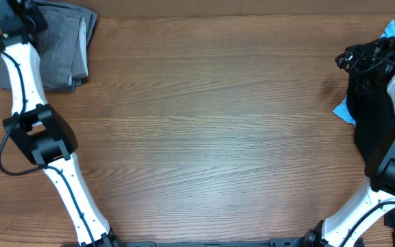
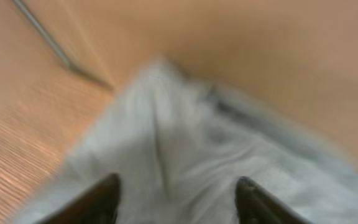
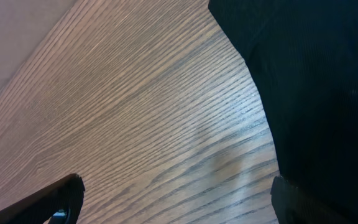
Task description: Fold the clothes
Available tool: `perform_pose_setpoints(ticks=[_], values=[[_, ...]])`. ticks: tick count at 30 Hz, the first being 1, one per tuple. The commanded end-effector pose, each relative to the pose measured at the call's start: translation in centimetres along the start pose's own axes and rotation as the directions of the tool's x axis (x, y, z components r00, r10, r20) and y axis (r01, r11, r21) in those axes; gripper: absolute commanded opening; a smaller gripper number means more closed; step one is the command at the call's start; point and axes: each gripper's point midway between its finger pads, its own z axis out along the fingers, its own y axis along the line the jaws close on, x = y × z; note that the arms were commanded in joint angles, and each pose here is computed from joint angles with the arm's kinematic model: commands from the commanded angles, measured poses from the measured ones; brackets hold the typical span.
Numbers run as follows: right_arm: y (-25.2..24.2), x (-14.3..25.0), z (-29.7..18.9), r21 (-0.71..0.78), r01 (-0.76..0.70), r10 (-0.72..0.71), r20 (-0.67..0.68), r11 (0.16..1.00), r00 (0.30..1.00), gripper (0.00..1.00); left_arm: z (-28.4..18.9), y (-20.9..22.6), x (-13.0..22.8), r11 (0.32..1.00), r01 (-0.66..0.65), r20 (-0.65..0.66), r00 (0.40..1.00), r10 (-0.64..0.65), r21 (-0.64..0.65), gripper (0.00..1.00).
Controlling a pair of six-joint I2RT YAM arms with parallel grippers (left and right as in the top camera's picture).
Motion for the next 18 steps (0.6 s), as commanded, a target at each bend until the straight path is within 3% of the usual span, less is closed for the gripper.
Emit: perform_pose_setpoints(ticks=[1, 5, 11, 18], values=[[0.4, -0.9, -0.3, -0.005, 0.009, -0.009, 0.023, 1.0, 1.0, 1.0, -7.6, -3.2, -8.0, 0.996, -0.016, 0.128, 0.992, 0.004, 0.091, 0.99], [0.4, -0.9, -0.3, -0.005, 0.009, -0.009, 0.023, 1.0, 1.0, 1.0, -11.9, -6.9, -8.9, 0.97, -0.032, 0.089, 0.996, 0.011, 0.24, 1.0], [0.4, -0.9, -0.3, -0.005, 0.009, -0.009, 0.023, 1.0, 1.0, 1.0, -15.3, -11.5, -6.5, 0.904, 0.011, -0.05, 0.999, 0.011, 0.428, 1.0], [0.4, -0.9, -0.3, -0.005, 0.009, -0.009, 0.023, 1.0, 1.0, 1.0, -15.6, -12.1, -2.0, 0.904, 0.056, -0.224, 0.974, 0.045, 0.423, 1.0]])
